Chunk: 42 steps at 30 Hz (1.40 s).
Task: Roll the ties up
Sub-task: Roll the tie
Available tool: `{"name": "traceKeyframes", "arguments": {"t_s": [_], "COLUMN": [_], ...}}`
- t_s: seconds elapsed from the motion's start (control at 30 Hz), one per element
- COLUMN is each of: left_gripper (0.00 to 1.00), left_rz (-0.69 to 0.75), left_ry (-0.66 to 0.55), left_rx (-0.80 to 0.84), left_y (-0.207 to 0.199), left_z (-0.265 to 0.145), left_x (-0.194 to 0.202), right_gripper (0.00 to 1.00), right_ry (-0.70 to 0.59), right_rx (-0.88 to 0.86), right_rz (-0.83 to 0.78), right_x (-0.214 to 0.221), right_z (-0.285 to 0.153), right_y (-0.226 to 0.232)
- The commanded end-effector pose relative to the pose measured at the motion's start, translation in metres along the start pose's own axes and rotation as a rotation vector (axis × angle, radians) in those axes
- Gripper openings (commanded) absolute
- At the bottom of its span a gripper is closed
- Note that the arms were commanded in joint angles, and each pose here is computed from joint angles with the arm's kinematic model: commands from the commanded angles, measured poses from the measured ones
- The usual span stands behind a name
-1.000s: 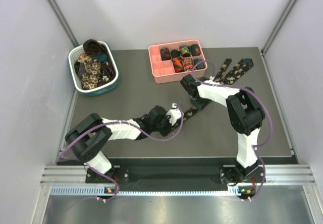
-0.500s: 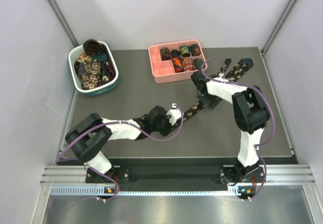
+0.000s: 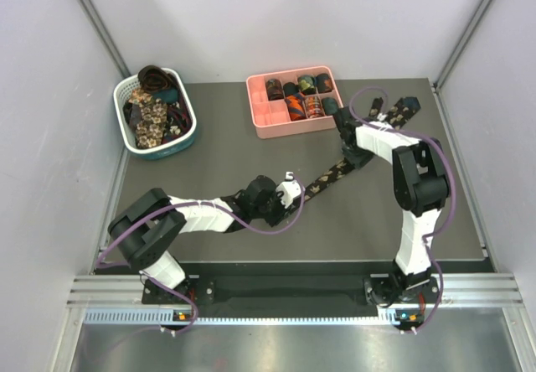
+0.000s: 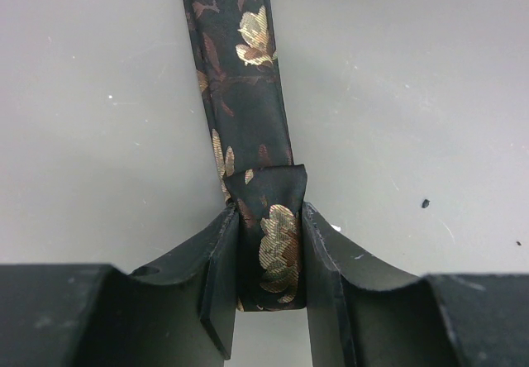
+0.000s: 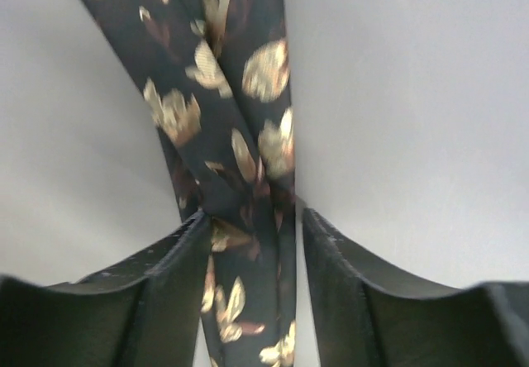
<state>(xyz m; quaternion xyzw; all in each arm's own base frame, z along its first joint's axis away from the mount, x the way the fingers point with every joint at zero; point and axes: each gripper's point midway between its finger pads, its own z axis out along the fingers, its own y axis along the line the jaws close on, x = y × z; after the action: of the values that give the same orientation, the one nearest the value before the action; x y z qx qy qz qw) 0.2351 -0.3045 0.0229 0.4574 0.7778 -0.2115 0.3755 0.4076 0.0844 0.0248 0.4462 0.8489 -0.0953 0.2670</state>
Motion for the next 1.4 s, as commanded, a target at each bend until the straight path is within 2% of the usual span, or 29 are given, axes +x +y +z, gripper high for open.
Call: {"name": "traceKeyframes", "arguments": {"t_s": [0.0, 0.6, 0.7, 0.87, 0.93, 0.97, 1.1, 1.37], "left_gripper": [0.38, 0.38, 0.38, 0.38, 0.38, 0.38, 0.38, 0.38], "left_rz": [-0.002, -0.003, -0.005, -0.005, -0.005, -0.005, -0.005, -0.009], "left_ry": [0.040, 0.051, 0.052, 0.054, 0.057, 0.059, 0.064, 0.063], "left_rx": [0.002, -0.001, -0.002, -0.004, -0.006, -0.006, -0.006, -0.023], "left_y": [-0.002, -0.001, -0.001, -0.001, 0.000, -0.001, -0.001, 0.002], "left_z": [-0.002, -0.002, -0.001, -0.001, -0.001, -0.001, 0.000, 0.001], "left_x": [0.011, 0.014, 0.014, 0.014, 0.015, 0.016, 0.017, 0.017], "right_gripper": [0.50, 0.56, 0.53, 0.39, 0.38, 0.39, 0.61, 0.72], "right_ry": [0.009, -0.004, -0.005, -0.010, -0.009, -0.016, -0.040, -0.168], "right_rx": [0.044, 0.019, 0.018, 0.020, 0.014, 0.011, -0.015, -0.114], "right_rz": [0.007, 0.045, 0.048, 0.069, 0.069, 0.075, 0.067, 0.029], "right_x": [-0.007, -0.061, -0.069, -0.083, -0.088, -0.094, -0.111, -0.160], "right_z": [0.028, 0.052, 0.056, 0.063, 0.064, 0.064, 0.061, 0.019], "right_y": [-0.007, 0.005, 0.007, 0.006, 0.008, 0.008, 0.014, 0.027]}}
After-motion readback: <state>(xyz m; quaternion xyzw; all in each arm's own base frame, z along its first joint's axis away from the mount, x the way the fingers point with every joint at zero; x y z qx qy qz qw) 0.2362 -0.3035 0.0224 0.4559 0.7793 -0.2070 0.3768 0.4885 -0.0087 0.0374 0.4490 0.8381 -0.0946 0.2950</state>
